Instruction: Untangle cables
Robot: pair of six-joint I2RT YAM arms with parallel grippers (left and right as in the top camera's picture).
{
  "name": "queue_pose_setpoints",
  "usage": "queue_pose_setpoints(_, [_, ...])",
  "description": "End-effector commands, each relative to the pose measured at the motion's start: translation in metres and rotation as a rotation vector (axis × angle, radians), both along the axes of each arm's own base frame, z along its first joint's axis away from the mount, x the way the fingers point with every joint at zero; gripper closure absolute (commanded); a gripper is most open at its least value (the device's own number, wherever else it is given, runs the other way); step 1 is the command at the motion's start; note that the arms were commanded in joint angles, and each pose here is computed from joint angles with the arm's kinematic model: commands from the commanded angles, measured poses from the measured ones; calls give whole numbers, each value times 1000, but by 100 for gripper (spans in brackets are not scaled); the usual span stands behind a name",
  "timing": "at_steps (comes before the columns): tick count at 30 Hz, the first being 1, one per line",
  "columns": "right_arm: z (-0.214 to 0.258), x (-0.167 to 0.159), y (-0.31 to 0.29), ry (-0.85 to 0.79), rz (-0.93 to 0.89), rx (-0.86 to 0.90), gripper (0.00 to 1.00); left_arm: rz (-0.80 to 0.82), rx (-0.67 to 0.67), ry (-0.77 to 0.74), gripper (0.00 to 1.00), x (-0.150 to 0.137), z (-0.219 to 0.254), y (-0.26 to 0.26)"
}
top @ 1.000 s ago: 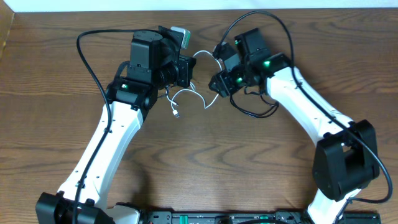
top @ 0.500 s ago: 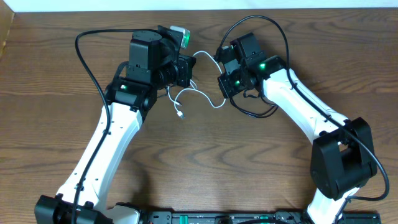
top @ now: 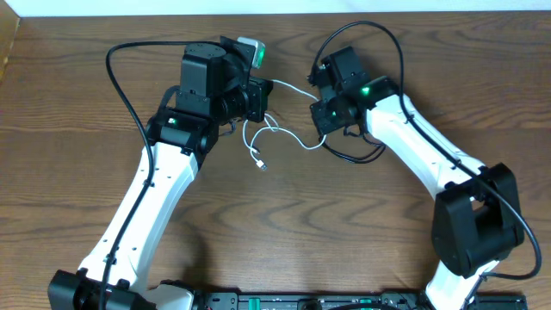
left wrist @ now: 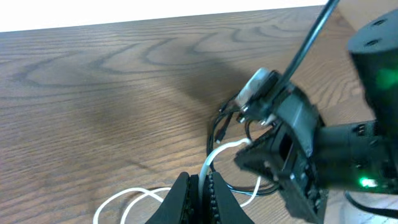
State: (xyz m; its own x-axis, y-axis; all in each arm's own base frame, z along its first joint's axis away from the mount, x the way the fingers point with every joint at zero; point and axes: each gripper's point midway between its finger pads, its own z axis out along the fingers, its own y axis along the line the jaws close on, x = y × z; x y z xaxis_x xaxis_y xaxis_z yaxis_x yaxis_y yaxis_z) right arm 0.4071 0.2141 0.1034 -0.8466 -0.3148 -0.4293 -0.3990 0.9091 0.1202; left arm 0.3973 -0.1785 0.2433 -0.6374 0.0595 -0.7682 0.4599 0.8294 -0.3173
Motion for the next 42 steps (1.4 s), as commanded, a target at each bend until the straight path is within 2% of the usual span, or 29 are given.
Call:
queue_pose_setpoints(1, [39,10,-26,-103,-99,-17,99,1,-17,-5,84,-4,7,0])
queue_pose_setpoints(3, [60,12,-34,-146,-119,2,99,1,-14,5,70,-5,5,1])
queue_pose_setpoints(4, [72,12,-39,-169,-130,13,99,1,-12,10,69,-6,4,1])
queue_pose_setpoints(15, [179,6,-126,-403,-320,87,99,3,-4,34,64,-9,-1,2])
queue_pose_setpoints(24, [245,-26,-202,-565,-504,96,99,4,3,53,64,-12,-5,3])
queue_pose_setpoints(36, [258,-80,-358,-610,-997,-212,99,30,24,71,64,-12,-10,8])
queue_pose_setpoints(42, [309,-138,-434,-680,-1241,-407,99,30,26,80,64,-14,-12,9])
